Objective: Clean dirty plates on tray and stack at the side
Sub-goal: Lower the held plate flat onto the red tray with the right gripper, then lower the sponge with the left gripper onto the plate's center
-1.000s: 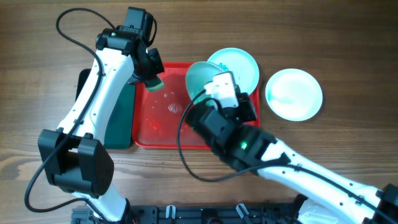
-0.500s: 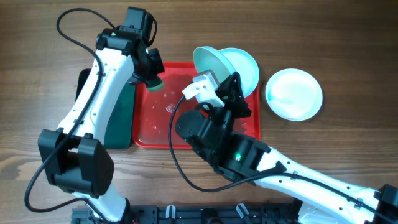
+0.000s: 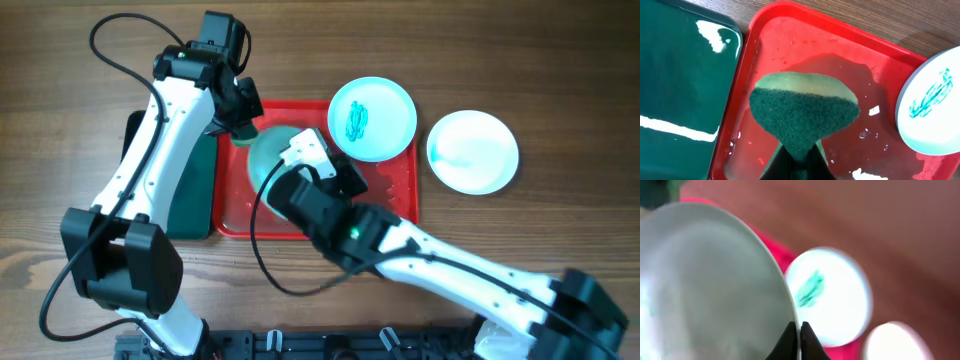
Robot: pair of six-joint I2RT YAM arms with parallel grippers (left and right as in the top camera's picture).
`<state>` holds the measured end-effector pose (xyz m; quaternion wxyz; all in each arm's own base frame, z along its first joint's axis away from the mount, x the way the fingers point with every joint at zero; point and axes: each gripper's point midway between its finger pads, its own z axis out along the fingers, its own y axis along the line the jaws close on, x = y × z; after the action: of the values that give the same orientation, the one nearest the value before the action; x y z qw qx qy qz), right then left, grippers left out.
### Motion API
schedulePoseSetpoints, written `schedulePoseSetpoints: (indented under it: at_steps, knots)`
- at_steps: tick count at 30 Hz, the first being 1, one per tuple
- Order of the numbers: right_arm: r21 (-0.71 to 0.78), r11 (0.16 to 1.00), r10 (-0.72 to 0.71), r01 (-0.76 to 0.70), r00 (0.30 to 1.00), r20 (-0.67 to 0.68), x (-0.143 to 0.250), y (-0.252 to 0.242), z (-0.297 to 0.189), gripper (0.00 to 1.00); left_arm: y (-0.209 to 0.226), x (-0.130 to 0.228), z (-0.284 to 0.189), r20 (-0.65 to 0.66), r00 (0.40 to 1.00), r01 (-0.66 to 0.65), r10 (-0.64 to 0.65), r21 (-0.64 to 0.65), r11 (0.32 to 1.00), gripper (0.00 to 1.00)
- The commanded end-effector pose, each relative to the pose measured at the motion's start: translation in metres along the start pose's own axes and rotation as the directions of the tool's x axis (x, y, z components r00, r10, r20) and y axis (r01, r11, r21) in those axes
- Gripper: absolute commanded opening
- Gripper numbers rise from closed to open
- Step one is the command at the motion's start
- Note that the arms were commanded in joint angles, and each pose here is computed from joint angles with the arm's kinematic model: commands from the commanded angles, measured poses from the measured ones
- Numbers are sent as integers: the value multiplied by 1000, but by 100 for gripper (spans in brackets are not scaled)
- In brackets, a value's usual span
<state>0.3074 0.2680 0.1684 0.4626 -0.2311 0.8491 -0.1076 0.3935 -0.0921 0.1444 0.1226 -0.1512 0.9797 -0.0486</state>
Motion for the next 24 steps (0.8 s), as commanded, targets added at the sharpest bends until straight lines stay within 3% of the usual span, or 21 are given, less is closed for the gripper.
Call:
schedulePoseSetpoints:
  at_steps: [1,7,9,13,16,20,24]
  knots:
    - [-169,942,256,-290,946,-197,30,41,33,4,-2,-2,-2,2,1000,-12,12,14,1000,4]
    - [-268,799,377,-538,796,-474,66,53,71,5,-2,-2,-2,2,1000,-12,12,14,1000,4]
    - [-296,759,391,-581,769,-506,64,49,74,15,-2,-2,-2,2,1000,-12,12,14,1000,4]
    - [-426,737,298,-524,818,-492,61,41,81,47,-2,-2,-2,2,1000,-13,13,15,1000,4]
    - [-576,730,150,-368,909,-390,45,46,89,59,-2,-2,-2,2,1000,-13,13,15,1000,4]
    - [-637,735,-2,-231,940,-342,28,61,118,62,-2,-2,-2,2,1000,-12,12,15,1000,4]
    - [-650,732,-65,-204,929,-365,42,79,149,59,-2,-2,-2,2,1000,-12,12,14,1000,4]
